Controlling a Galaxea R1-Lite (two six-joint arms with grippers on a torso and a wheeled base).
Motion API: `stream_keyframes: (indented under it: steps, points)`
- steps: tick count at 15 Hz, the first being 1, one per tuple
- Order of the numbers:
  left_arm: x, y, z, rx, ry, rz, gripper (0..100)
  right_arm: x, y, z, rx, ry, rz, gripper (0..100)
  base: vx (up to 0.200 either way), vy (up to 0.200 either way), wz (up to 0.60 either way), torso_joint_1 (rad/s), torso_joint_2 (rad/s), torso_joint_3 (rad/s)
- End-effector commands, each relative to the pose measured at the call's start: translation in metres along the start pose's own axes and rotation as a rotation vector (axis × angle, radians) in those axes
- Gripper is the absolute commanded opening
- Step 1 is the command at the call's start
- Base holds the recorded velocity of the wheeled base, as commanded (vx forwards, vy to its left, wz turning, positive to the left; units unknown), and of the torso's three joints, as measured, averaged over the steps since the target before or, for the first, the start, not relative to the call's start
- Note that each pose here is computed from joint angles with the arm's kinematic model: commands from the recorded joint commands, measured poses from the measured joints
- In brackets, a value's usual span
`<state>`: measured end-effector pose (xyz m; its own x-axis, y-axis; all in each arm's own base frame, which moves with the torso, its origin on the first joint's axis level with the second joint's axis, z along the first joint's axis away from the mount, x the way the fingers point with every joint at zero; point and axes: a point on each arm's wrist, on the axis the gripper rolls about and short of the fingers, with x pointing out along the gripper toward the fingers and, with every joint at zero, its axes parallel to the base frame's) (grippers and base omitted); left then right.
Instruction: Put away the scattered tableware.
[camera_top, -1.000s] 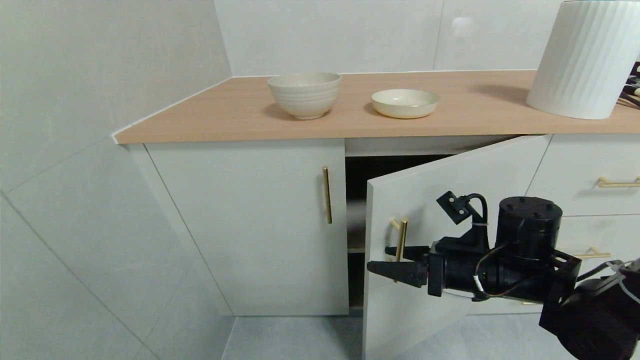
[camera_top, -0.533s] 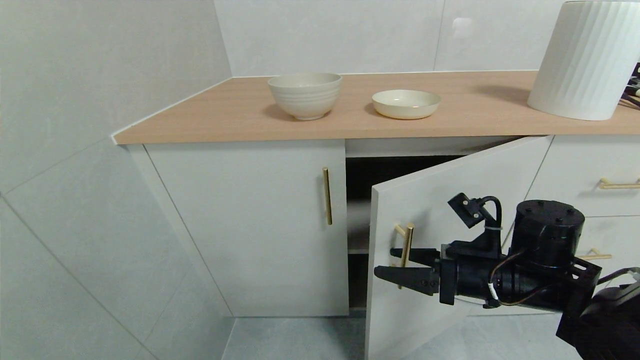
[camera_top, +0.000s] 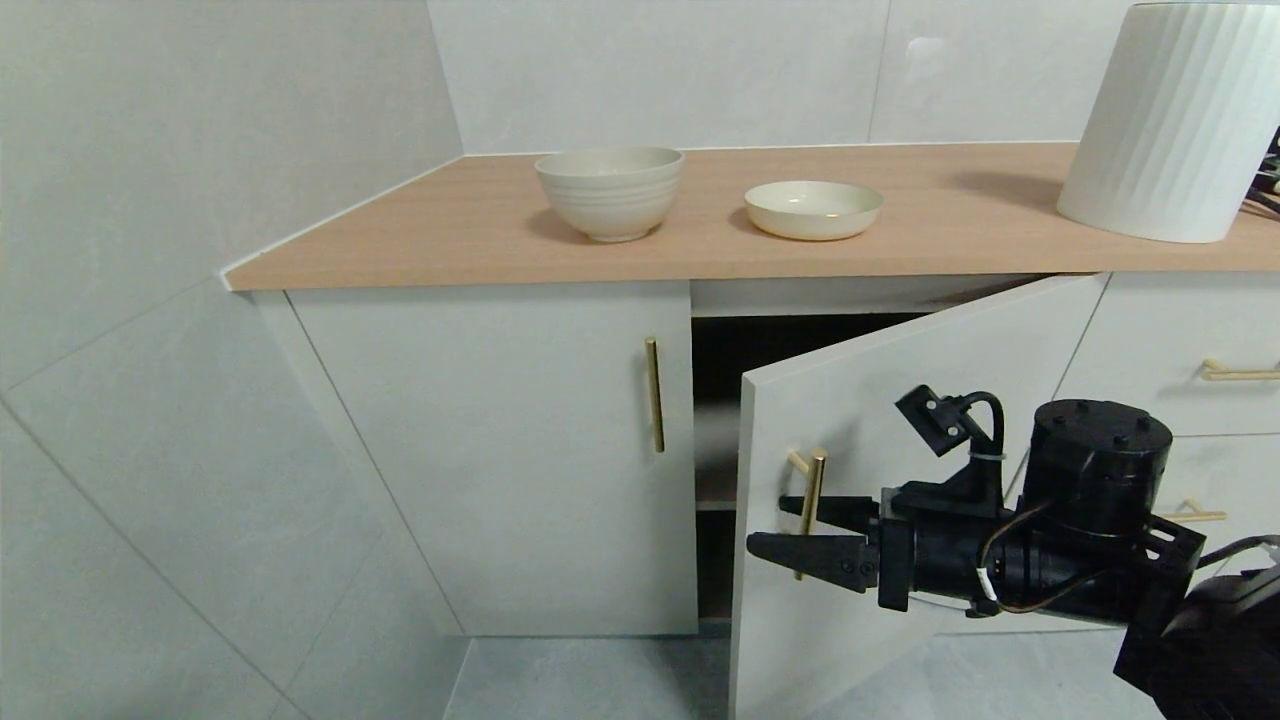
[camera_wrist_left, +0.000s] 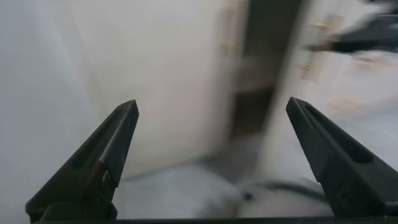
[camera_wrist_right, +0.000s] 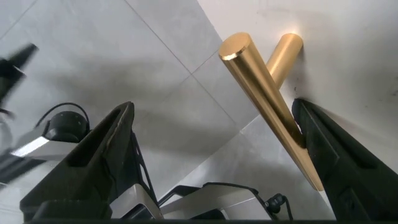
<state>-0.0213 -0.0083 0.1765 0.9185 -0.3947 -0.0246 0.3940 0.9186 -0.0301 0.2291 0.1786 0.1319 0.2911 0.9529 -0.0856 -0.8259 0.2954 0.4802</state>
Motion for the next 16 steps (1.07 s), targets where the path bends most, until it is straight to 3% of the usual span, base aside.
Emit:
stream_keyframes:
  steps: [1,2,4,6,8,9,11,13,16]
  points:
    - [0.105,0.035,0.053,-0.170,0.295,-0.273,100,0.002,0.001,-0.002,0.002,0.008,0.010,100,0.000,0.000,0.00,0.000,0.00,0.000]
    - [0.132,0.039,0.051,-0.197,0.346,-0.355,100,0.002,0.002,-0.001,0.000,0.007,0.012,100,0.000,0.000,0.00,0.000,0.00,0.000]
    - [0.178,0.041,0.038,-0.211,0.414,-0.430,100,0.002,0.002,-0.001,0.002,0.007,0.012,100,0.000,0.000,0.00,0.000,0.00,0.000]
    - [0.228,0.043,0.016,-0.213,0.443,-0.479,100,0.003,0.001,-0.003,0.007,0.014,0.010,100,0.000,0.000,0.00,0.000,0.00,0.000]
    - [0.261,0.038,-0.006,-0.240,0.464,-0.516,100,0.003,0.001,-0.003,0.005,0.011,0.010,100,0.000,0.000,0.00,0.000,0.00,0.000]
    - [0.285,0.032,-0.024,-0.273,0.467,-0.544,100,0.003,0.002,-0.002,0.004,0.011,0.012,100,0.000,0.000,0.00,0.000,0.00,0.000]
    - [0.312,0.024,-0.042,-0.278,0.421,-0.577,100,0.002,0.002,-0.002,0.003,0.010,0.012,100,0.000,0.000,0.00,0.000,0.00,0.000]
    - [0.313,0.018,-0.061,-0.269,0.406,-0.600,100,0.003,0.003,-0.003,0.004,0.013,0.016,100,0.000,0.000,0.00,0.000,0.00,0.000]
    - [0.315,0.011,-0.079,-0.244,0.338,-0.624,100,0.004,0.001,-0.005,0.008,0.019,0.013,100,0.000,0.000,0.00,0.000,0.00,0.000]
